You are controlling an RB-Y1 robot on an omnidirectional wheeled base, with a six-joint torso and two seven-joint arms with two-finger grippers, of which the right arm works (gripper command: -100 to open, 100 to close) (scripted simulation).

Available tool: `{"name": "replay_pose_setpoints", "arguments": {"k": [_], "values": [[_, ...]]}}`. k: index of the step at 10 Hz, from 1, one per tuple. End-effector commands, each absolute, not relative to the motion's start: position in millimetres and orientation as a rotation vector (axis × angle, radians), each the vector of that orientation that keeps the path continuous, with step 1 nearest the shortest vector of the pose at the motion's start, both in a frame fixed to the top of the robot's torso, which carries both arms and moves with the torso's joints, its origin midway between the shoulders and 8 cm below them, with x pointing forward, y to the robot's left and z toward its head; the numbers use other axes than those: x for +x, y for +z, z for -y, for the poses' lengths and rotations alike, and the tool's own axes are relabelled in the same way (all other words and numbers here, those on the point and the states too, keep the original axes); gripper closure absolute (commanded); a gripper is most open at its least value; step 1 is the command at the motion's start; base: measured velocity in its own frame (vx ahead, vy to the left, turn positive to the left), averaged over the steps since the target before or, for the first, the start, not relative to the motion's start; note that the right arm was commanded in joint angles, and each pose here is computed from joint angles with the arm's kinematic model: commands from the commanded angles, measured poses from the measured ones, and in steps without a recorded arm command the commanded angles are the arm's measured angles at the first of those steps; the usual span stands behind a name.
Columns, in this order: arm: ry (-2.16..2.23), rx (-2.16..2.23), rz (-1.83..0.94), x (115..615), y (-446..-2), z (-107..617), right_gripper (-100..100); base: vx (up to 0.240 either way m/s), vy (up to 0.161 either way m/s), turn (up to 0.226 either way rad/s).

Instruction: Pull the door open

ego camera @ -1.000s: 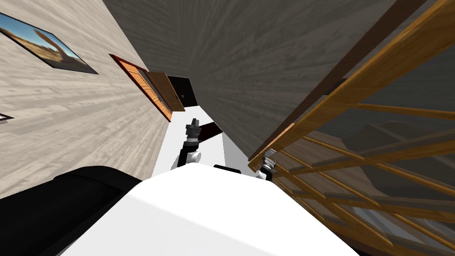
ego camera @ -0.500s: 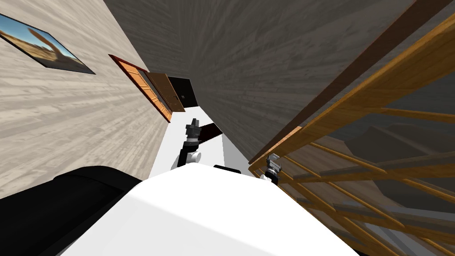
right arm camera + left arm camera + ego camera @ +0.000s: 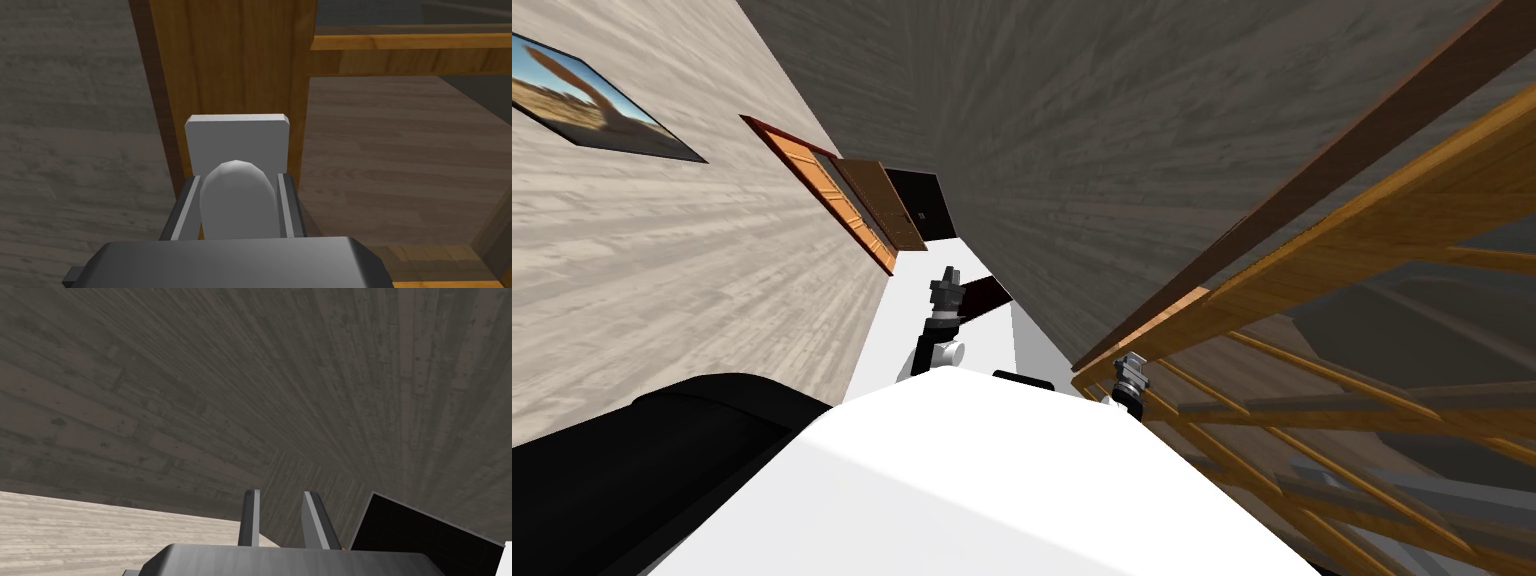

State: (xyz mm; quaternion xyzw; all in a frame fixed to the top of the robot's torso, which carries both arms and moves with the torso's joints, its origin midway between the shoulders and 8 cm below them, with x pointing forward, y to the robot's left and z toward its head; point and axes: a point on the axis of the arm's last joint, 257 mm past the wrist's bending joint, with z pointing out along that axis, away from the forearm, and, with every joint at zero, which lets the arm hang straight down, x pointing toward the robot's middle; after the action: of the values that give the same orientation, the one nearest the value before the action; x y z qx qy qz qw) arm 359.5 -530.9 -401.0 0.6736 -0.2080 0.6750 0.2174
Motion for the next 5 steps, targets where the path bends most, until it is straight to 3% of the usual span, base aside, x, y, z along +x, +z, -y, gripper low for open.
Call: {"name": "replay_pose_setpoints", "arguments": {"k": [1,4,5], "values": [[1.871,1.867,0.576,360.2,-401.2,529.7,100,-0.014,0.0,0.017],[1.871,1.867,0.576,360.2,-401.2,529.7,100,-0.003,0.0,0.002],[1.883,1.882,0.56,364.4,-401.5,524.5,100,-0.109,-0.007,0.04]]}}
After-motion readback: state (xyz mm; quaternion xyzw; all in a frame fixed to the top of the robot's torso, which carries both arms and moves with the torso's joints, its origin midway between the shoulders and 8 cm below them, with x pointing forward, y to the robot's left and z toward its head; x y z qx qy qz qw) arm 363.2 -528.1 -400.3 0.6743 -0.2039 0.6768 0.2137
